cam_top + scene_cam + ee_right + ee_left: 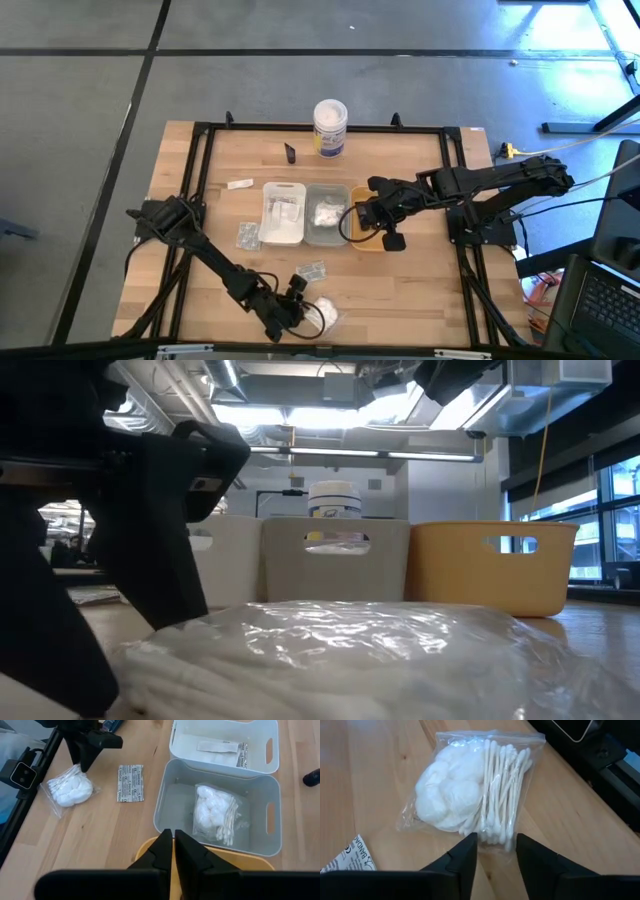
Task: Pick & Place Travel size toiletries
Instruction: Put the white cotton pack into the gray bin
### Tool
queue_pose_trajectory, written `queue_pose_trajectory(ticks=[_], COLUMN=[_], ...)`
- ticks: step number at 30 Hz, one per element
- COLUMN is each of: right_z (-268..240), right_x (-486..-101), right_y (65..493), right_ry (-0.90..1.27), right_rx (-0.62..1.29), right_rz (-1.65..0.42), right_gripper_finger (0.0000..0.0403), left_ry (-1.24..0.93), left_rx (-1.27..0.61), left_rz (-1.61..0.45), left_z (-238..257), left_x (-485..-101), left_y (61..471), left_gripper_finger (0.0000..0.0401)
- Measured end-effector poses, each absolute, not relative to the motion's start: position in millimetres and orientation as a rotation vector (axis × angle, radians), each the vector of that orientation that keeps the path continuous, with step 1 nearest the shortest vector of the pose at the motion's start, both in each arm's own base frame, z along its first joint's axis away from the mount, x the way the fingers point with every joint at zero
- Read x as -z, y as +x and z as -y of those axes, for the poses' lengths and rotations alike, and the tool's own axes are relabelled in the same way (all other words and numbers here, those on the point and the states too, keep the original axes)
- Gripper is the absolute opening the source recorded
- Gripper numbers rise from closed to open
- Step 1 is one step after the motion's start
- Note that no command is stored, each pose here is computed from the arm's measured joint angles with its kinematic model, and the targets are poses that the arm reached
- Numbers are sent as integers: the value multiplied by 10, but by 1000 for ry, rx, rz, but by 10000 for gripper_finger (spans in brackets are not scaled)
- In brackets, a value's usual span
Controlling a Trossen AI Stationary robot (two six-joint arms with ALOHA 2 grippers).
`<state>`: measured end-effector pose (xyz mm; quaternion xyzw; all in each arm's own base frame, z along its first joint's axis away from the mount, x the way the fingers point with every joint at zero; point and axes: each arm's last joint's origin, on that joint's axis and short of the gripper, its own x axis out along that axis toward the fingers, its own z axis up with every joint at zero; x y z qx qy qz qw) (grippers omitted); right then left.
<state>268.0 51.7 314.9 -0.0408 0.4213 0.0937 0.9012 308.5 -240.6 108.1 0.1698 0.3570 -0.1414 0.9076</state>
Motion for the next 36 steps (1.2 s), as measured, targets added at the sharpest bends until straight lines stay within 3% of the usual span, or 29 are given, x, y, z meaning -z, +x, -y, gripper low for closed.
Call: queue_pose_trajectory(ticks=[7,21,36], right_z=[-517,-517,-517], right_x=[-3149,-3148,-3148], right_y=[2680,2680,2680], right_ry=[-84,-84,-83], right_rx=[-194,-194,-193], right_rz=[-871,-872,-872], right_gripper_finger=[22,22,22], left_ry=[352,355,363], left_rx=[294,300,287], left_rz=[-742,-747,-752], left_z=[2403,2402,2365], left_x=[-1075,-1068,-1170], left_y=[3083,3079,3051], left_gripper_finger=[80,18,7])
